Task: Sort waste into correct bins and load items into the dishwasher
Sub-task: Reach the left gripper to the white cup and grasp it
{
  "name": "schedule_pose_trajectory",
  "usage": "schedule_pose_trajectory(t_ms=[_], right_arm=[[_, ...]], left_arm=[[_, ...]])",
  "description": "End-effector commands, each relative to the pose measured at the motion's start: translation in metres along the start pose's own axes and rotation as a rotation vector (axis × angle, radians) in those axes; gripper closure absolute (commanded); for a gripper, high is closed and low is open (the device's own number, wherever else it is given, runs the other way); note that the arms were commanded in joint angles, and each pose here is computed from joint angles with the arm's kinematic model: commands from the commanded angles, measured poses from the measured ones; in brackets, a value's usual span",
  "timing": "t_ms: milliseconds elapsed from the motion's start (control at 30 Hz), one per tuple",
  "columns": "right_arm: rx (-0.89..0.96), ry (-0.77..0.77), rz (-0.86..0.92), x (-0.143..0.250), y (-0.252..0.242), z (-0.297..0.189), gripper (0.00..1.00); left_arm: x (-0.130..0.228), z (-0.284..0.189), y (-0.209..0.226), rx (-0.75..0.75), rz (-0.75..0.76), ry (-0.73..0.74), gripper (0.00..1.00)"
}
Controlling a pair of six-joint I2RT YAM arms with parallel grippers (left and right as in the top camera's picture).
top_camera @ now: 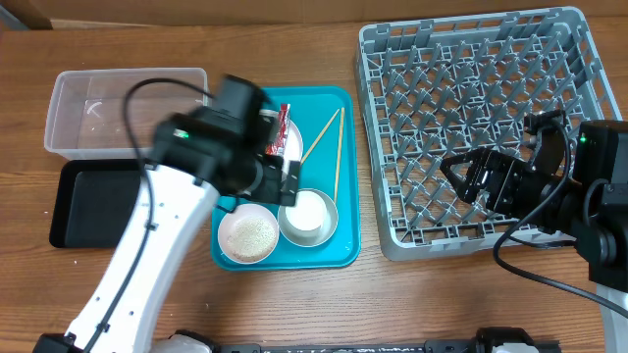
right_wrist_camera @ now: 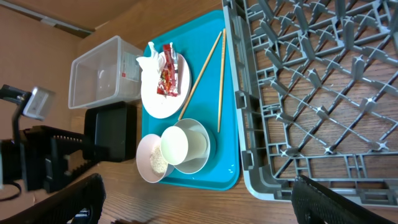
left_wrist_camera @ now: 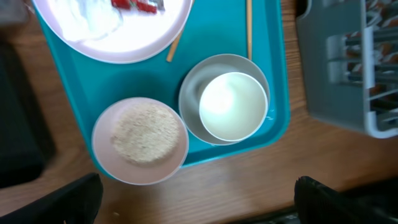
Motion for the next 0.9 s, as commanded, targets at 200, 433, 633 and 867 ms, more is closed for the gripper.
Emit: schedule_pose_trajectory(t_ms=[200, 433, 633, 867], right_arm=[[-0.015, -0.022, -0.012, -0.002, 0.004, -0.005, 0.03], [-0.015, -0.022, -0.011, -0.002, 0.004, -0.004, 0.01], [-0.013, -0.018, -0.009, -0.002, 0.003, -0.004, 0.00], [-0.013, -0.018, -0.009, -0.002, 0.003, -0.004, 0.00]], left_arm=[[-0.013, 0.026, -0.022, -0.144, 0.043, -0.027, 0.04], [-0.009, 0.087, -0.024, -0.149, 0.066, 0.128, 0.28], [-0.009, 0.126, -0.022, -0.169, 0.063, 0.195, 0.36], [-0.007, 0.151, -0.020, -0.192, 0.063, 0.247, 0.92]])
Point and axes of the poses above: each gripper's point midway between its finger pads, its own z axis out along the fingers, its own y axis along the line the jaws close on, x = y × z, the point moved 7 cm from there along -z, back along the fingers, and after that the axes turned 2 degrees about -z, right-handed, at the moved point
